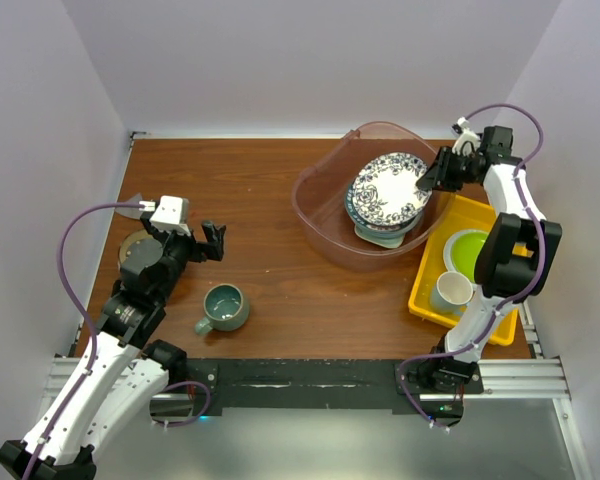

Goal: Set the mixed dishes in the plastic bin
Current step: Place the plate in the plastic bin.

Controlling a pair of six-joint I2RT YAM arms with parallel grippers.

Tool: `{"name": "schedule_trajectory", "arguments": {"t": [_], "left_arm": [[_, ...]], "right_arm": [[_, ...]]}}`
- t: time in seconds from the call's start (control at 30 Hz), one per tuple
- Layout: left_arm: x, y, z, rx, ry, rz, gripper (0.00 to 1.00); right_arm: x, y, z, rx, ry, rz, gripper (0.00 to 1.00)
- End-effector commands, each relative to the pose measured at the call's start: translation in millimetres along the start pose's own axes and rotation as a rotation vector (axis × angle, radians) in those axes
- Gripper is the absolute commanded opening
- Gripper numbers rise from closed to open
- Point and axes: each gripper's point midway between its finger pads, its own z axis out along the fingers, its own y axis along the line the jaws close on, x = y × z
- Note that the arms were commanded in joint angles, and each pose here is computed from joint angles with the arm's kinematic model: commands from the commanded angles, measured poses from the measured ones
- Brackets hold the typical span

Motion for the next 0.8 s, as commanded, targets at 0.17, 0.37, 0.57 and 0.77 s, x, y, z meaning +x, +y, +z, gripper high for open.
{"name": "schedule_trajectory", "arguments": {"t": [0.17,0.37,0.57,0.77], "left_arm": [[-10.9,3.0,1.3,-0.015,-0.046,0.004,1.00],[-11.7,3.1,1.0,-0.016,-0.049,0.002,1.00],[-11.4,3.8,1.0,-0.019,-0.048,0.004,1.00],[-11.7,3.7,0.7,-0.019,-0.050,0.002,1.00]], "right_arm": [[-0.6,-30.9,-6.3,0.123,0.010,-0.053,0.45],[-3.6,-34.3,-11.9,0.157,0.003,-0.075,0.55],[-6.5,-33.8,-18.1,0.179,-0.006,-0.102,0.66],[-12.7,-30.5,-30.4,0.208,-0.027,-0.145,0.75]]}}
